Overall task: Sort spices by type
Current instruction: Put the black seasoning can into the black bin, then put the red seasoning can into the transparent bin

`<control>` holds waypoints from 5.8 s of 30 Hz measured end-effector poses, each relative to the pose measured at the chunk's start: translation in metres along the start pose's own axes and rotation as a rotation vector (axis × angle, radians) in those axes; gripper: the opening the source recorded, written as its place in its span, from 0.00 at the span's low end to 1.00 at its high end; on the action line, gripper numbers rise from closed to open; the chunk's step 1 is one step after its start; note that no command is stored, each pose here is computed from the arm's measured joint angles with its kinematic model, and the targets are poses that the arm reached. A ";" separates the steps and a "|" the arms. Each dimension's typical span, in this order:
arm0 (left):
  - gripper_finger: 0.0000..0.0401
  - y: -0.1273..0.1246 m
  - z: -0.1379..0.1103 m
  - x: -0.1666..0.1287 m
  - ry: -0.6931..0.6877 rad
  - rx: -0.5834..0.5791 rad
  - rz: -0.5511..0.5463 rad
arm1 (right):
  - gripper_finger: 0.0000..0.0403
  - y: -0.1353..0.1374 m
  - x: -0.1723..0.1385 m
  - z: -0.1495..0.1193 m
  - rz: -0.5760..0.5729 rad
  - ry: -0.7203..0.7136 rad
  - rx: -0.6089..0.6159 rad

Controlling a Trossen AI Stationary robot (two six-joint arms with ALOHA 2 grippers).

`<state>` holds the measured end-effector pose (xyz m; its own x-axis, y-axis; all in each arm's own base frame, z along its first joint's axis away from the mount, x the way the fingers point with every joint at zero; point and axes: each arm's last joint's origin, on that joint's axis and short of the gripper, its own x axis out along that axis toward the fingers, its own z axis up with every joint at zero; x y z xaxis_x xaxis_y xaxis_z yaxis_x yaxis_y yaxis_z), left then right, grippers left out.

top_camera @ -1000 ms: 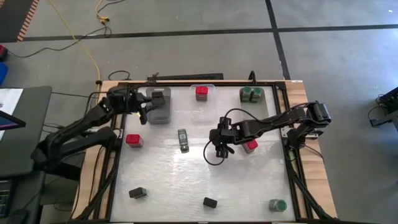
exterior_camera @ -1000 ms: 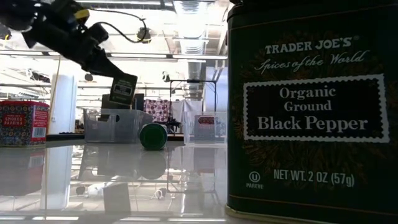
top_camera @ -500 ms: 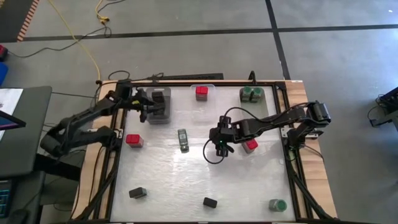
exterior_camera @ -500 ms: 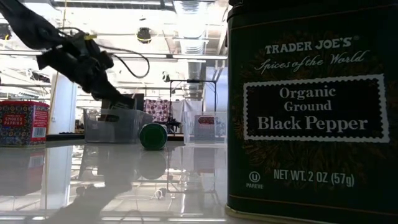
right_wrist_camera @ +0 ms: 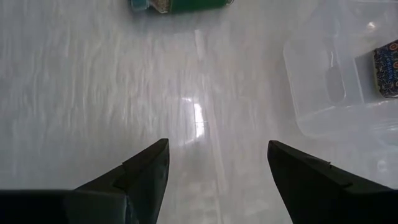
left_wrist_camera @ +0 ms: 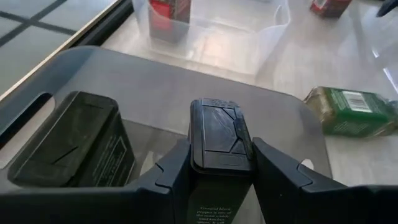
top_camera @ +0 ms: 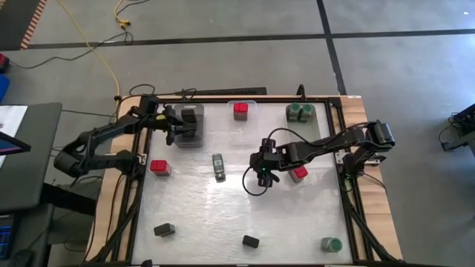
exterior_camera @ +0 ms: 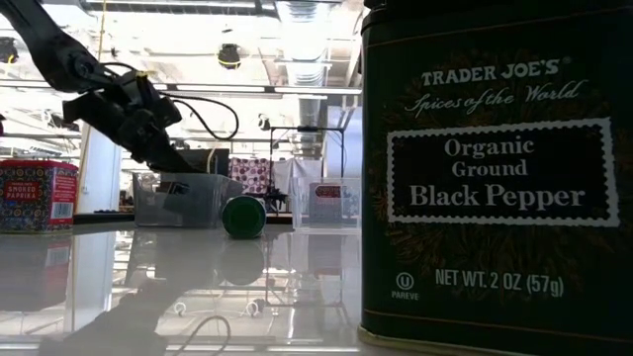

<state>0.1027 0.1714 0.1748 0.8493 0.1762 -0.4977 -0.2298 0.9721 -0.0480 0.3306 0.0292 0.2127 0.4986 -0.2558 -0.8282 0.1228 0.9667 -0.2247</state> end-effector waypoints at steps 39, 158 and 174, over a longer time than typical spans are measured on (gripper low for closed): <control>0.33 0.025 -0.020 0.000 -0.035 -0.062 -0.019 | 0.74 0.000 0.000 0.002 0.003 -0.022 -0.012; 0.51 -0.213 0.041 -0.004 -0.067 0.001 -0.054 | 0.74 -0.001 0.020 -0.011 0.018 -0.133 0.278; 0.51 -0.231 0.034 0.006 -0.019 -0.009 -0.110 | 0.74 0.038 -0.079 0.014 -0.114 0.117 0.298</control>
<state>0.1768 -0.0468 0.2120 0.8786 0.0719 -0.4722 -0.1391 0.9843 -0.1090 0.3081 0.0859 0.2768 0.3671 -0.3455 -0.8636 0.4259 0.8879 -0.1742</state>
